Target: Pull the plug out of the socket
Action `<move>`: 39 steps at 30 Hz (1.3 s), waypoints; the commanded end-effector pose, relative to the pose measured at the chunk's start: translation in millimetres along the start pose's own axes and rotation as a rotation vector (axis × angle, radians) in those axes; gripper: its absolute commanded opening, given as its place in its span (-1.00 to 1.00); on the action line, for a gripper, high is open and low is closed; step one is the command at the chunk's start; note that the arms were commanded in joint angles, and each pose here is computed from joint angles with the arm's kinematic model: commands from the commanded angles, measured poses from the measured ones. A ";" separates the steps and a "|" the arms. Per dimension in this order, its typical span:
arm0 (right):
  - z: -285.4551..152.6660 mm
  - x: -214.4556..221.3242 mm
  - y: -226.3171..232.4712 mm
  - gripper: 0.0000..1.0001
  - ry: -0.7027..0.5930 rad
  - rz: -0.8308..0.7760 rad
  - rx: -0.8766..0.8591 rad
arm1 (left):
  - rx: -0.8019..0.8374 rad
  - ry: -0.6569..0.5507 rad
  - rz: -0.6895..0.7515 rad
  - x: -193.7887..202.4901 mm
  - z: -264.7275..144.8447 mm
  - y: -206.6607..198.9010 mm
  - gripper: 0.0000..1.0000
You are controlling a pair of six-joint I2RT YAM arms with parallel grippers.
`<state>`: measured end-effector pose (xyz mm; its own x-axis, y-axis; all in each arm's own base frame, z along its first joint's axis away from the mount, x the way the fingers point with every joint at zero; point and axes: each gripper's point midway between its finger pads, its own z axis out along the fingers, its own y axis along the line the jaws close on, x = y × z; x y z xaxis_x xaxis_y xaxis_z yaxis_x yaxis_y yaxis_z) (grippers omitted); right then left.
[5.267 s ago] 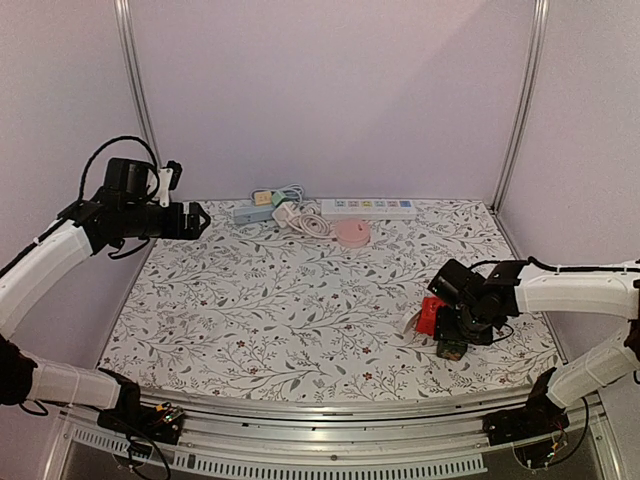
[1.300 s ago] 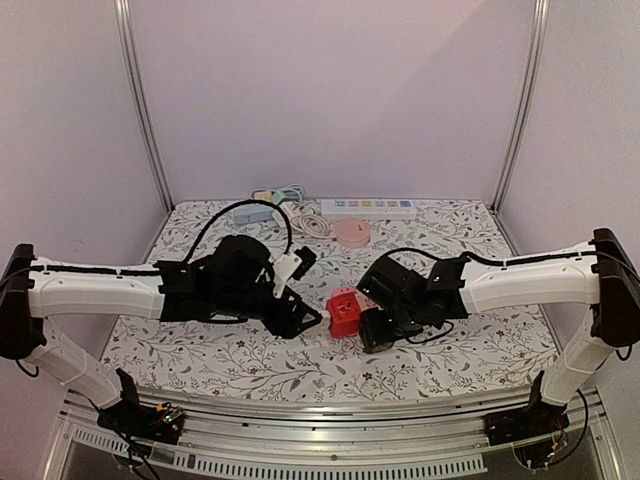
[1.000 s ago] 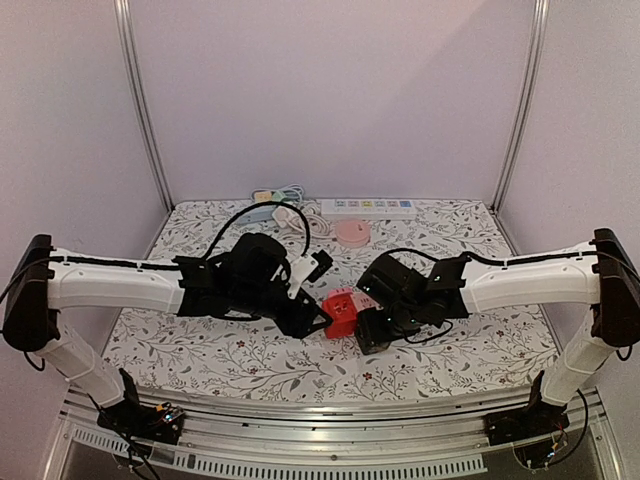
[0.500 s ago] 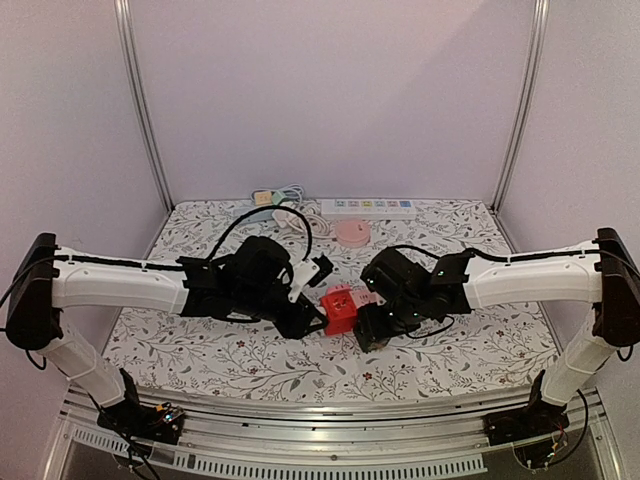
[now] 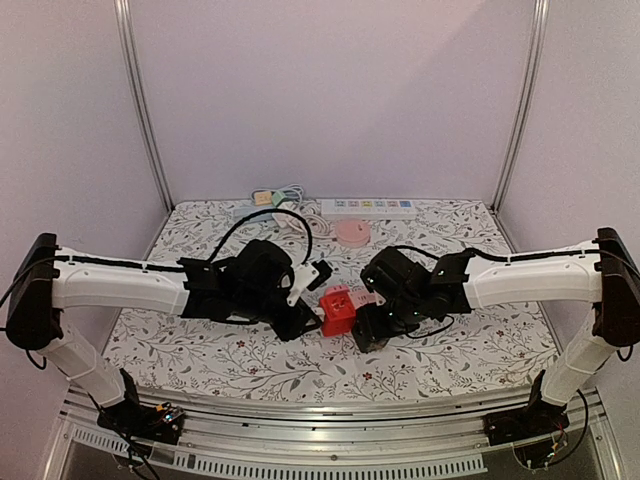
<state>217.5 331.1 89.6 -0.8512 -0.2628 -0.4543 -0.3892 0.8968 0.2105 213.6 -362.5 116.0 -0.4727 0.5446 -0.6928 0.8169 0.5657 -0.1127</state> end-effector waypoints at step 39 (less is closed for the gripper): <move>-4.2 -12.8 -8.2 -0.11 -0.041 -0.064 0.010 | 0.021 0.051 0.069 6.8 5.5 -20.6 -1.00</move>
<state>210.8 326.4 83.9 -0.8056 -0.4035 -0.4337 -0.5108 0.8439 0.1637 191.9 -366.8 107.1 -0.4250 0.6364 -0.6437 0.8661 0.4927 -0.0847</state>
